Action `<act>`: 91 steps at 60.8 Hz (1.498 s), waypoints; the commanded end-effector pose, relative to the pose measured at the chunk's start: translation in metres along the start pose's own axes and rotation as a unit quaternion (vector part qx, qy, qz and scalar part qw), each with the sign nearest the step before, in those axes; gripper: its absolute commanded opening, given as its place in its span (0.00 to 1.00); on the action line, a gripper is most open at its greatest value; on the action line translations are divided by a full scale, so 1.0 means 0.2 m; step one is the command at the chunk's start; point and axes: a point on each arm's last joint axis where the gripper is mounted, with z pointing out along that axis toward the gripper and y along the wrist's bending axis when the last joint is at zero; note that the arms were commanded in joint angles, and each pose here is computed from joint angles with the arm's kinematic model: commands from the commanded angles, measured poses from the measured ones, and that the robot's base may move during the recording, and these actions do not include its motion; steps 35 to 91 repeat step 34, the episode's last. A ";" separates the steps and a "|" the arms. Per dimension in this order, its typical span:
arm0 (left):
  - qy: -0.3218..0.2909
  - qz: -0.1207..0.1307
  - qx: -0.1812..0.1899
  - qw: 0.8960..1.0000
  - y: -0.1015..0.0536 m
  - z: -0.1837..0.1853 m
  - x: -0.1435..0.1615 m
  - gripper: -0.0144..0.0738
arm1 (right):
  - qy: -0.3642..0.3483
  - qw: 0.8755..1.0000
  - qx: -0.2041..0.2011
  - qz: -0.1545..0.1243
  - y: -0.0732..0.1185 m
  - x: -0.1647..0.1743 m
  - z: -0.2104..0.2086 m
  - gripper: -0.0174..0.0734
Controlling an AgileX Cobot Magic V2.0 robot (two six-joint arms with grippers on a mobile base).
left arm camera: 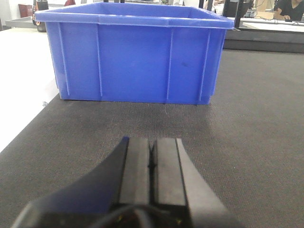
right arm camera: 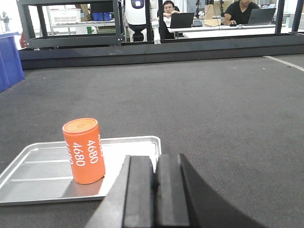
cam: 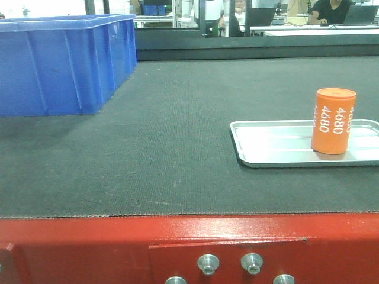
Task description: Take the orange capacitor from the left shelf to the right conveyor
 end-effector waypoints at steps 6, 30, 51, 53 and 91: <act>-0.053 -0.002 -0.001 0.999 0.00 -0.01 -0.05 0.02 | -0.055 0.998 -0.004 -0.004 0.00 -0.05 -0.01 0.25; -0.053 -0.002 -0.001 0.999 0.00 -0.01 -0.05 0.02 | -0.055 0.998 -0.004 -0.004 0.00 -0.05 -0.01 0.25; -0.053 -0.002 -0.001 0.999 0.00 -0.01 -0.05 0.02 | -0.055 0.998 -0.004 -0.004 0.00 -0.05 -0.01 0.25; -0.053 -0.002 -0.001 0.999 0.00 -0.01 -0.05 0.02 | -0.055 0.998 -0.004 -0.004 0.00 -0.05 -0.01 0.25; -0.053 -0.002 -0.001 0.999 0.00 -0.01 -0.05 0.02 | -0.055 0.998 -0.004 -0.004 0.00 -0.05 -0.01 0.25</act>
